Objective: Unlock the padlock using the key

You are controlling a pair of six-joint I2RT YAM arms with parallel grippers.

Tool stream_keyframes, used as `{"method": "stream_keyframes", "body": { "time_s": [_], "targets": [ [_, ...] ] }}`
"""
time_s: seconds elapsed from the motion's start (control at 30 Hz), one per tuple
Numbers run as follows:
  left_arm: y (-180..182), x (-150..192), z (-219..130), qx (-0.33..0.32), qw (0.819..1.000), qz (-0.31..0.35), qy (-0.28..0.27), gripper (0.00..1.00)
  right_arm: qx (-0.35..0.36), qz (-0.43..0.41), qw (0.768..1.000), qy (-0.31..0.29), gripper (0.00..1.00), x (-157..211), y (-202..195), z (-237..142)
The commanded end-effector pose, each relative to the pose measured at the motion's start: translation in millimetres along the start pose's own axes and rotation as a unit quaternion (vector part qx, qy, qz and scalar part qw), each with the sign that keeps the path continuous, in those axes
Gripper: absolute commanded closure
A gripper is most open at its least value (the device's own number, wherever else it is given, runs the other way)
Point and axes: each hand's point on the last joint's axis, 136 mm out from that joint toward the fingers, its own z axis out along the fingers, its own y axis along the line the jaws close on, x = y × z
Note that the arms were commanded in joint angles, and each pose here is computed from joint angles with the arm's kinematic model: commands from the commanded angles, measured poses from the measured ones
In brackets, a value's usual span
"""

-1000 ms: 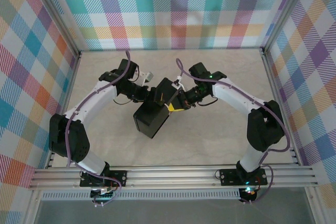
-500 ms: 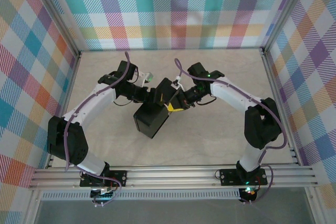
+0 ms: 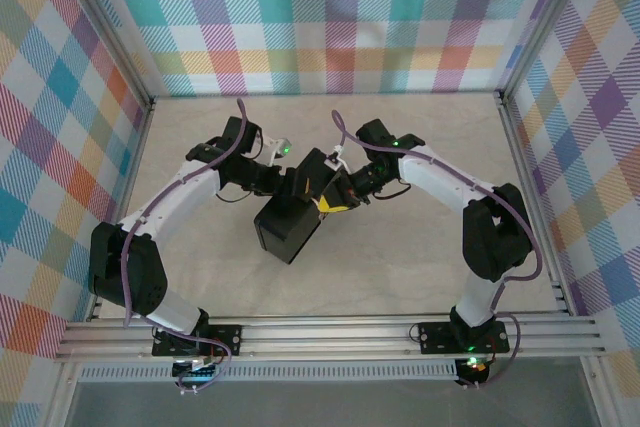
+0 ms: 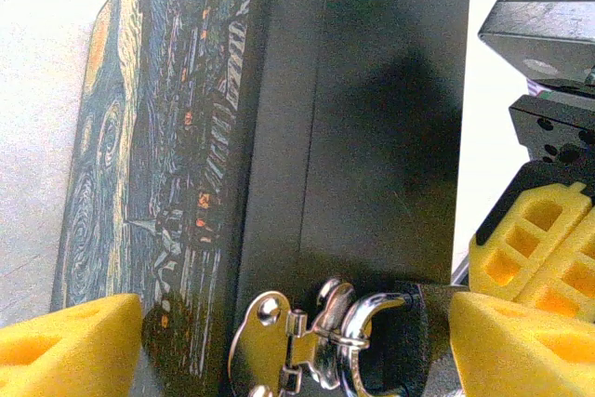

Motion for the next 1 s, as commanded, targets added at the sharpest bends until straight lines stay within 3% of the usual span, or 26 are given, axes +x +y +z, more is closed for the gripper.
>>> {"method": "stream_keyframes", "body": {
  "time_s": [0.0, 0.57, 0.97],
  "targets": [
    [3.5, 25.0, 8.9, 0.007, 0.999, -0.013, 0.04, 0.17, -0.043, -0.017, 0.999, -0.003, 0.92, -7.3, 15.5, -1.4],
    [3.7, 26.4, 12.9, 0.025, 0.999, -0.005, 0.037, 0.19, -0.079, 0.007, 0.997, -0.002, 0.94, -10.5, 10.9, -4.0],
    [9.3, 16.9, 11.9, 0.028, 0.999, -0.007, 0.024, 0.21, -0.055, 0.023, 0.998, 0.003, 0.94, -7.2, -1.0, -5.9]
  ]
}}
